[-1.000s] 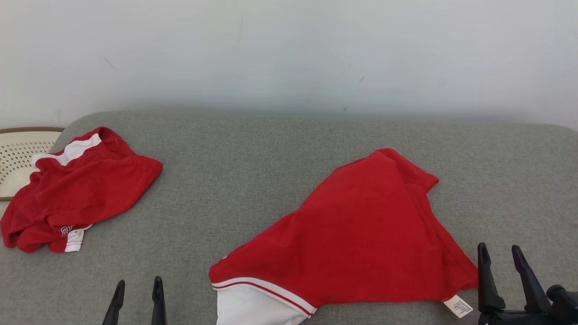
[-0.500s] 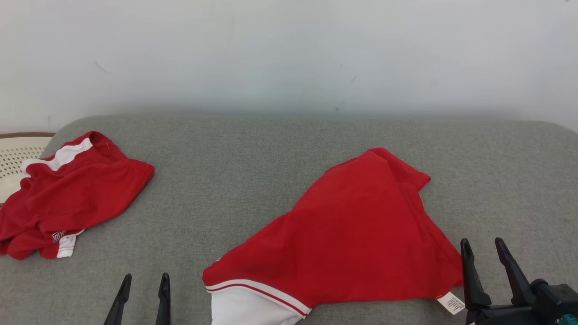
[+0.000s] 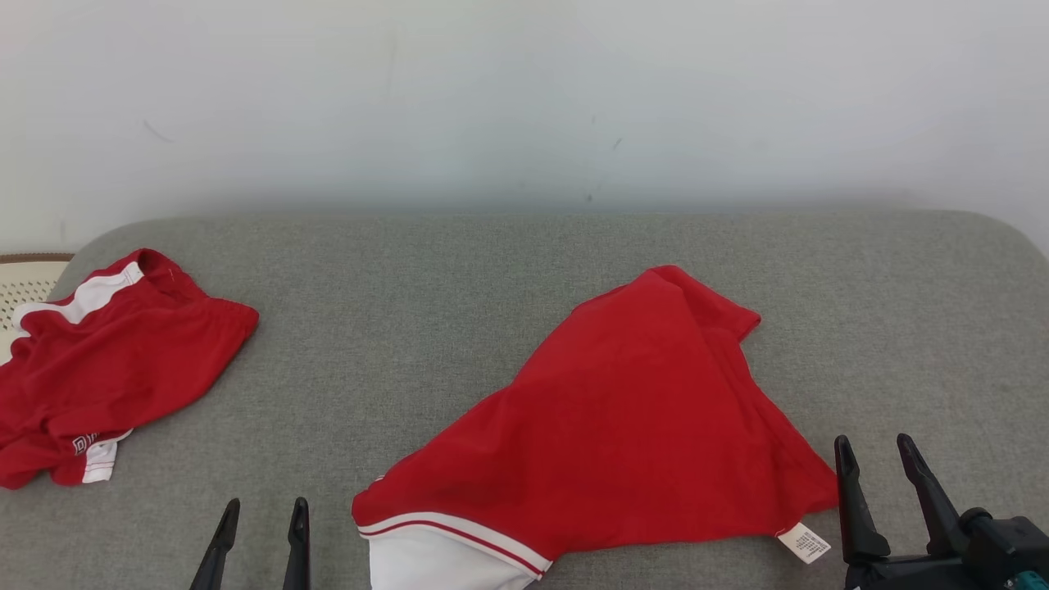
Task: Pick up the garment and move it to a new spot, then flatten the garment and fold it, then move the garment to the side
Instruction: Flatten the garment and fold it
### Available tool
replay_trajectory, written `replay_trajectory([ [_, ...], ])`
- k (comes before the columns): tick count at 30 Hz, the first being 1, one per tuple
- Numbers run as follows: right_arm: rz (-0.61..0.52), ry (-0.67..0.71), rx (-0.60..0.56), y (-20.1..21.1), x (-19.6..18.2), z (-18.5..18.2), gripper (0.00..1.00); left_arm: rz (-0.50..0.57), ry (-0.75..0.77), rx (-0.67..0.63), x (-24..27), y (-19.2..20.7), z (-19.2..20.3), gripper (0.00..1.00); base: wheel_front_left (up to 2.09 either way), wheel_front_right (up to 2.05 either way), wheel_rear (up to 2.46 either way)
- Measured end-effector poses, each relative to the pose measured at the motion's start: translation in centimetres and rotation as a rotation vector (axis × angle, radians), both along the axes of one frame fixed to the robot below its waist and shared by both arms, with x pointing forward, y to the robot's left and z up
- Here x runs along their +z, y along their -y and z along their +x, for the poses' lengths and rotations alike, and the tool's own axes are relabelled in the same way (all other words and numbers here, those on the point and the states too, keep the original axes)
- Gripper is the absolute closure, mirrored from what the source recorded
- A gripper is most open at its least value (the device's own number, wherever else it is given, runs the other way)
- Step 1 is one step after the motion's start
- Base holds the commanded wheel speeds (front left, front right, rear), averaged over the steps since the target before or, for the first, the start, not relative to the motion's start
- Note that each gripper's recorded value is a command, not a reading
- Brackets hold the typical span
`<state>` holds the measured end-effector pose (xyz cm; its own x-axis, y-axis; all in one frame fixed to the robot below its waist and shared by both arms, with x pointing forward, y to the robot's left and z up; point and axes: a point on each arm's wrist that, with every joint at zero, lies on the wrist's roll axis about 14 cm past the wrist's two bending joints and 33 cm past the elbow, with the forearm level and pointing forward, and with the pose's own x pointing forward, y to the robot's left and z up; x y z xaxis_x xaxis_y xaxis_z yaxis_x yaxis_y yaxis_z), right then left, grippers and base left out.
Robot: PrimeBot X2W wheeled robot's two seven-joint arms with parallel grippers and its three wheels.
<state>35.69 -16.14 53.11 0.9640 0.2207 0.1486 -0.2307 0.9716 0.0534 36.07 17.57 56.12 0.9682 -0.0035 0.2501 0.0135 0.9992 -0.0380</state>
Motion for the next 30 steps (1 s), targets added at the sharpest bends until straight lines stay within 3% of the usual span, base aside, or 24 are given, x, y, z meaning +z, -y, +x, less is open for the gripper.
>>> replay_trajectory([
  [30,-0.001,-0.016,-0.009,0.24,-0.53,-0.14,0.00,0.001,-0.009,0.002,-0.29,0.01,0.06,0.00,0.00,0.00,0.00],
])
